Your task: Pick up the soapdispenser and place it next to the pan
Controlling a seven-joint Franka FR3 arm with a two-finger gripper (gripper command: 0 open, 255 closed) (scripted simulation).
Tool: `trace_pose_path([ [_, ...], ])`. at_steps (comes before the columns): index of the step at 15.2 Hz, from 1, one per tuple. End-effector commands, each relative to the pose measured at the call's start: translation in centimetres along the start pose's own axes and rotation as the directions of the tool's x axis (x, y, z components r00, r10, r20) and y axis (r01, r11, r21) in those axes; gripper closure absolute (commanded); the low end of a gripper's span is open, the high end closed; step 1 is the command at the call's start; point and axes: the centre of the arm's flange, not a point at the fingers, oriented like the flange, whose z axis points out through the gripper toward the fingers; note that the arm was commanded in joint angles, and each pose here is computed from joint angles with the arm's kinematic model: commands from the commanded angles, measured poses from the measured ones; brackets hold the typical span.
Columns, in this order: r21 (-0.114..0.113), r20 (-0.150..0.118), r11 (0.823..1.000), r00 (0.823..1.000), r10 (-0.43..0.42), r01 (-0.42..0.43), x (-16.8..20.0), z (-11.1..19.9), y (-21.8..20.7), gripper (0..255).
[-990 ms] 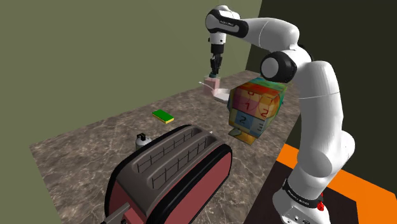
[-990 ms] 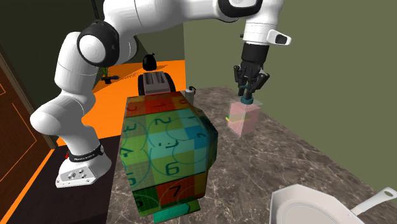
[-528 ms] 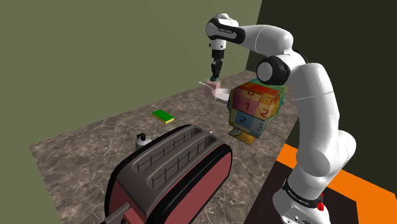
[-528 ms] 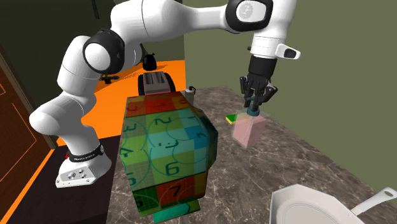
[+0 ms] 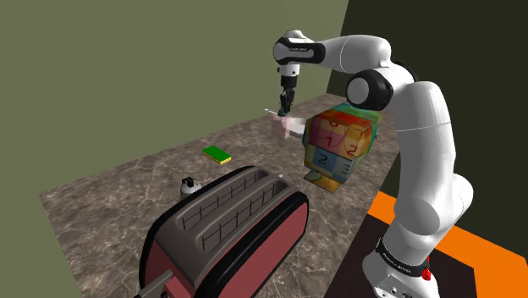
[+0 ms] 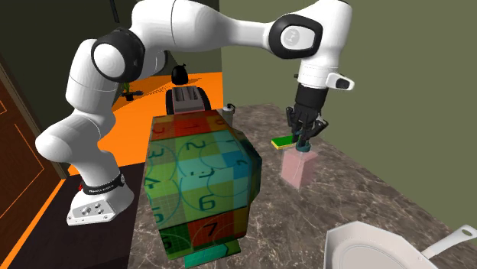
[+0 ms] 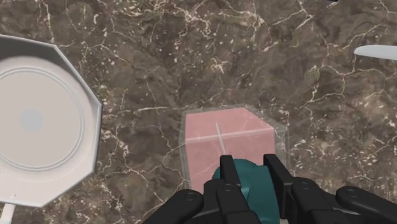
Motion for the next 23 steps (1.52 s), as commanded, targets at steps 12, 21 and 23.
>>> trace_pose_path([
  [12, -0.001, -0.001, 1.000, 1.000, 0.000, 0.000, 0.7, 6.0, 0.1, 255],
  [21, -0.001, -0.001, 1.000, 1.000, 0.000, 0.000, 0.7, 6.0, 0.1, 0],
  [23, -0.001, -0.001, 1.000, 1.000, 0.000, 0.000, 0.7, 6.0, 0.1, 0],
])
